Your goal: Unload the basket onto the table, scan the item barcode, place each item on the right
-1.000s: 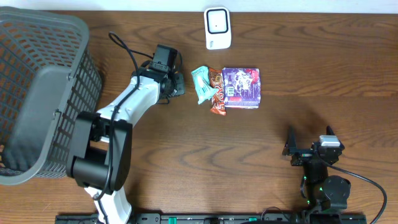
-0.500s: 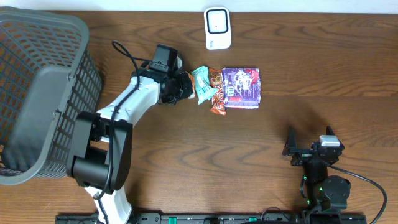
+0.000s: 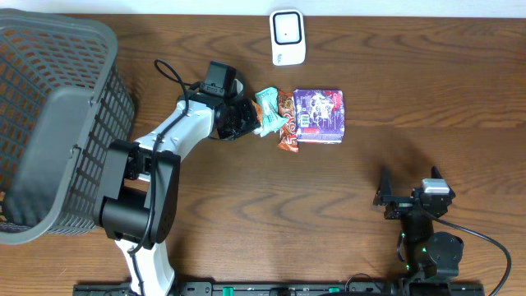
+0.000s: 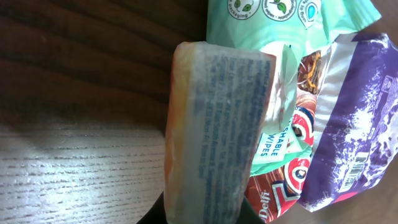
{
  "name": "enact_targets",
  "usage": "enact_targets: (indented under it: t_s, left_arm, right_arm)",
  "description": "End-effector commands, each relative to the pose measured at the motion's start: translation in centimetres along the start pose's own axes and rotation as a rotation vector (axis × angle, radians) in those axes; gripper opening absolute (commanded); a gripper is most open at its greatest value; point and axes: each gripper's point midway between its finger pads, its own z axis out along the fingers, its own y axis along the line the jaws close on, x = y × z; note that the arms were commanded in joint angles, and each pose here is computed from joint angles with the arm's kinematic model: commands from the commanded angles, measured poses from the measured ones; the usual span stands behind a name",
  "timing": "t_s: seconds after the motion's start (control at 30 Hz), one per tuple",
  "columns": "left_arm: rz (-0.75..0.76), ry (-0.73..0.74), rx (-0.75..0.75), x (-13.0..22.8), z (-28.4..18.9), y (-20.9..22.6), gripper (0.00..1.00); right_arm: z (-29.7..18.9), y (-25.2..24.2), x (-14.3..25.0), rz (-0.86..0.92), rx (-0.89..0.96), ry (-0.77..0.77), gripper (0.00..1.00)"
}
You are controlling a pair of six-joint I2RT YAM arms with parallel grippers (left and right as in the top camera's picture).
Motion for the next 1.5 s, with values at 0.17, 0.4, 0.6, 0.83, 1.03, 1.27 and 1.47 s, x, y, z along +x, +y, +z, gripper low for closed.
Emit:
enact_targets:
  t_s: [0.17,0.4,0.6,0.83,1.03,1.27,1.47]
  left_arm:
    - [-0.06,0.043,0.028,0.8,0.4,0.0,0.15]
    - [-0.046,0.089,0.131,1.3,0.2,-2.0,0.34]
    - [-0.034,0.083,0.175,0.8,-0.1,-2.7,0.45]
    - [-0.085,0.04,0.17,-1.3,-1.2,-0.8,0.54]
    - [-0.066,-0.006,0.163,-3.1,-2.5,1.0,0.69]
    - [-0.041,-0.148,-0.096,-4.9,-4.8,4.7,0.74]
    - [-0.003,-0.21,-0.197,-5.5,-6.5,5.8,0.77]
  right_arm:
    - [0.0,-0.1,0.0,-0.014,0.003,0.0,0.99]
    - [0.0,-0.1,0.0,-0.014,0.003,0.0,0.99]
    - [0.0,-0.1,0.0,-0.014,0.003,0.0,0.99]
    - [0.0,-0.1,0.0,-0.014,0.003,0.0,0.99]
    - [0.0,-0.1,0.0,-0.014,0.003,0.0,0.99]
    - [0.0,-0.1,0.0,-0.014,0.003,0.0,0.99]
    - [0.0,-0.1,0.0,-0.014,0.003,0.0,0.99]
